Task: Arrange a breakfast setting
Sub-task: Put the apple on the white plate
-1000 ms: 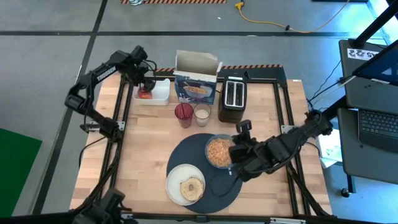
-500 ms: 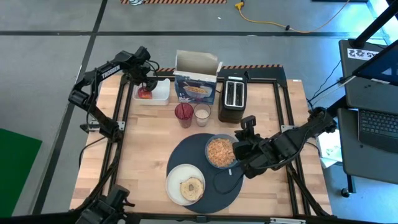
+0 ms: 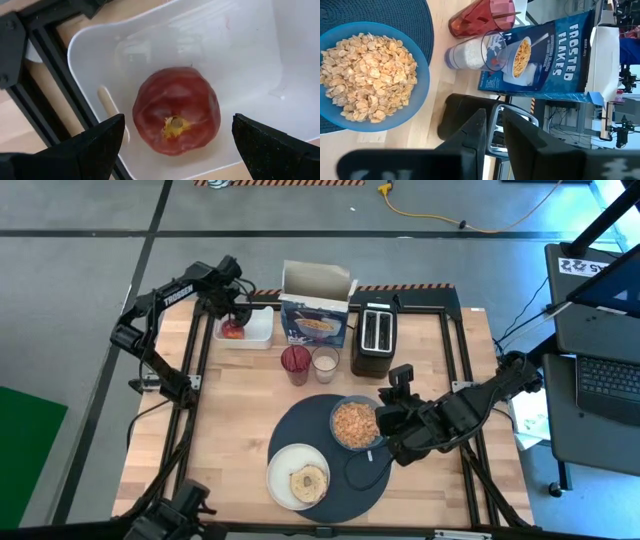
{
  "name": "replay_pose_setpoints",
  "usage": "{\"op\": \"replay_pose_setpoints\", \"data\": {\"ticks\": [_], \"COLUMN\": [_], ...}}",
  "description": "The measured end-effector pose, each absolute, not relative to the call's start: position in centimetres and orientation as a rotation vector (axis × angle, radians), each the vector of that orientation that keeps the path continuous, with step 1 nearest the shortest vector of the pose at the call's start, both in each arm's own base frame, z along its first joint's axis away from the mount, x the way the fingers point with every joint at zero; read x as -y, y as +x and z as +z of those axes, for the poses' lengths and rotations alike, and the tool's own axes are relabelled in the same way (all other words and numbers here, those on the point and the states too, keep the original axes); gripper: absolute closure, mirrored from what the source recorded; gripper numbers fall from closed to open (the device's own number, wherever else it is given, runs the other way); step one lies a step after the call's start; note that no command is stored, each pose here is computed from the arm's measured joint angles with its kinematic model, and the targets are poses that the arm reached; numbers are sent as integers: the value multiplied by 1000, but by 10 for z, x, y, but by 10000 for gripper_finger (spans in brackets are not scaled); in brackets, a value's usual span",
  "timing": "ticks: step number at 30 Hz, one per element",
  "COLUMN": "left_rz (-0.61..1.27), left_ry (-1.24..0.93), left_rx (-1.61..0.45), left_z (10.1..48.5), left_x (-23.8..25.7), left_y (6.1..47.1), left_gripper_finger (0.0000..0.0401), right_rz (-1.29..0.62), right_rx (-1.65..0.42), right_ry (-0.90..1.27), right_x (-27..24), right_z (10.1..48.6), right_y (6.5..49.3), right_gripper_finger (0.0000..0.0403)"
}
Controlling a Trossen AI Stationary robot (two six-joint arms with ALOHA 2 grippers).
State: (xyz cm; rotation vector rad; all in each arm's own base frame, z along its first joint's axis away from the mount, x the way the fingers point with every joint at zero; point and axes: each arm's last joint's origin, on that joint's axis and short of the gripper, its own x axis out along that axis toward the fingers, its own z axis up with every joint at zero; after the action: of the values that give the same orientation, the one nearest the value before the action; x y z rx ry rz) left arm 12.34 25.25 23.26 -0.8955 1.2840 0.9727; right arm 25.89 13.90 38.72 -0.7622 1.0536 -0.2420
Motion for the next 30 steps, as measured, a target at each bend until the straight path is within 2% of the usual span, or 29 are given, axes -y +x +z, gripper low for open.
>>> {"op": "replay_pose_setpoints", "data": {"ticks": [12, 21, 30], "left_rz": [982, 967, 949], "left_ry": [-925, -929, -939], "left_rx": [-1318, -1286, -1278], "left_z": [210, 207, 207], "left_x": [-241, -242, -242], "left_y": [127, 128, 129], "left_gripper_finger": [46, 46, 85], "right_rz": [-266, -244, -238], "right_rx": [-1040, -1042, -1031], "right_ry": [-709, -684, -670], "right_x": [-139, -141, -142], "right_z": [387, 387, 387], "right_y": [259, 260, 262], "right_gripper_finger": [336, 336, 336]}}
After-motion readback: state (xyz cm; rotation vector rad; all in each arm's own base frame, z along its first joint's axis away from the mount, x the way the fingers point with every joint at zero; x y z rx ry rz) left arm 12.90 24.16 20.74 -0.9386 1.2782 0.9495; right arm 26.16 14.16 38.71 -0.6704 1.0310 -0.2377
